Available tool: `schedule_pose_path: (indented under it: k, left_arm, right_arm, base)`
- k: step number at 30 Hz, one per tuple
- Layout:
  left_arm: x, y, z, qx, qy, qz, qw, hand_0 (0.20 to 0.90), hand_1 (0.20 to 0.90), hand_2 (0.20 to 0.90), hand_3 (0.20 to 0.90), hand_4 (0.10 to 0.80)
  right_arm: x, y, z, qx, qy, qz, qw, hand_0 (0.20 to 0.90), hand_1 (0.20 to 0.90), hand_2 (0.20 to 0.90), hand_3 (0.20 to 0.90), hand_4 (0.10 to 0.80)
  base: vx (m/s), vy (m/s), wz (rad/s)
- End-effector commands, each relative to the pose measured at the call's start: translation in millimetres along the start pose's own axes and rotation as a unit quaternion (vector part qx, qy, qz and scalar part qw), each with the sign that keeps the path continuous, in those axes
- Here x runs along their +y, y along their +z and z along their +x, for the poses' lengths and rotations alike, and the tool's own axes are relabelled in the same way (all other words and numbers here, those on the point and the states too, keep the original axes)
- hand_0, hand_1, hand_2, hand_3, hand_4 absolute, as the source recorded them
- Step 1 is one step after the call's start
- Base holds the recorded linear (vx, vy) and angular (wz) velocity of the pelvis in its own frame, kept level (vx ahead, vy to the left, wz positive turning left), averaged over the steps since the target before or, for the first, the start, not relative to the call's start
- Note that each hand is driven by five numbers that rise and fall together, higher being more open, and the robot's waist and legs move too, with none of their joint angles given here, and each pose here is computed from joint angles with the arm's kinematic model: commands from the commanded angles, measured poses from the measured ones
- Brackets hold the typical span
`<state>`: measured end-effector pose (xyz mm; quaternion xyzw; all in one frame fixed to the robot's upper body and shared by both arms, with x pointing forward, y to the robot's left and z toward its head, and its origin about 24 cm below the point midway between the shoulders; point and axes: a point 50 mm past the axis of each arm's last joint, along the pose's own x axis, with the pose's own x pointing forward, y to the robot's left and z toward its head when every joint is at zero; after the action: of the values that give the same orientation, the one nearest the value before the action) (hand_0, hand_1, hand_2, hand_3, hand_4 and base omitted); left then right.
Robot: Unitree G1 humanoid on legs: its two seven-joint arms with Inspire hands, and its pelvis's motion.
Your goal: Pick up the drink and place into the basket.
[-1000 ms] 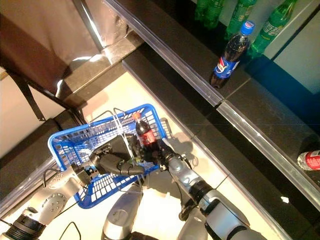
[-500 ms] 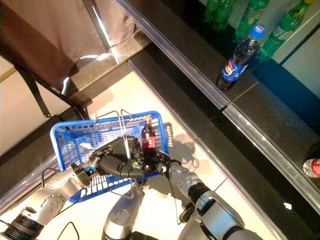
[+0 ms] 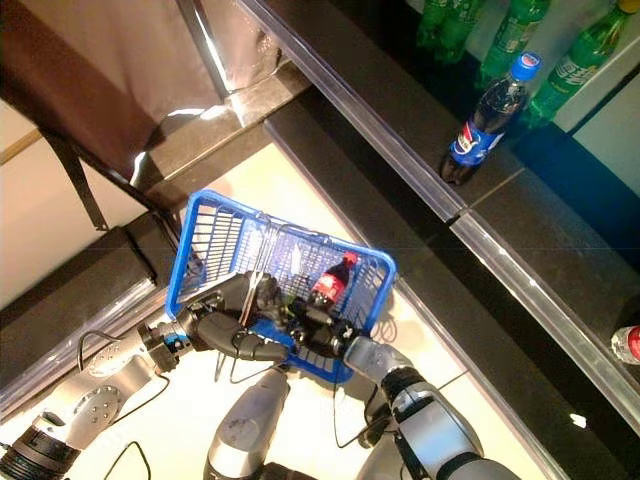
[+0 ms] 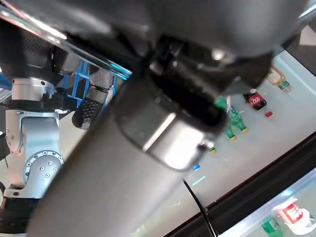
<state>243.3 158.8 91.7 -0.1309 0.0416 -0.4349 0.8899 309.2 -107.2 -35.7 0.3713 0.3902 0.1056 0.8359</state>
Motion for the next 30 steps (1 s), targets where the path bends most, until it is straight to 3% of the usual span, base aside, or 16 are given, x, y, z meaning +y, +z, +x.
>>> schedule_pose_path:
  k: [1,6,8,9,10,11,30]
  left_arm:
    - [-83,105,12,-0.283,-0.265,0.087,0.918,0.300,0.300,0.300,0.200,0.100]
    - [-83,106,14,-0.282,-0.266,0.086,0.918,0.300,0.300,0.300,0.200,0.100]
    - [-83,107,14,-0.281,-0.266,0.087,0.918,0.300,0.300,0.300,0.200,0.100]
    - [-83,107,14,-0.282,-0.265,0.087,0.918,0.300,0.300,0.300,0.200,0.100]
    - [-84,107,14,-0.282,-0.265,0.087,0.918,0.300,0.300,0.300,0.200,0.100]
    - [-84,107,14,-0.282,-0.265,0.088,0.918,0.300,0.300,0.300,0.200,0.100]
    - [-82,106,12,-0.293,-0.248,0.082,0.920,0.300,0.300,0.300,0.200,0.100]
  right_arm:
    - [70,7,13,-0.011,0.139,0.014,0.990,0.300,0.300,0.300,0.200,0.100]
    - [65,20,10,-0.034,0.126,0.049,0.990,0.300,0.300,0.300,0.200,0.100]
    - [64,26,9,-0.045,0.122,0.062,0.990,0.519,0.519,0.519,0.455,0.355]
    - [64,27,9,-0.050,0.122,0.068,0.989,0.552,0.552,0.552,0.494,0.394]
    - [64,27,9,-0.052,0.123,0.069,0.989,0.745,0.745,0.745,0.719,0.619]
    - [64,28,9,-0.053,0.125,0.068,0.988,0.900,0.900,0.900,0.900,0.800]
    - [74,31,6,-0.068,0.177,0.030,0.981,0.900,0.900,0.900,0.900,0.800]
  base:
    - [0.000,0.000,0.00]
    - [0.000,0.000,0.00]
    - [0.000,0.000,0.00]
    - [0.000,0.000,0.00]
    - [0.000,0.000,0.00]
    - [0.000,0.000,0.00]
    - [0.000,0.000,0.00]
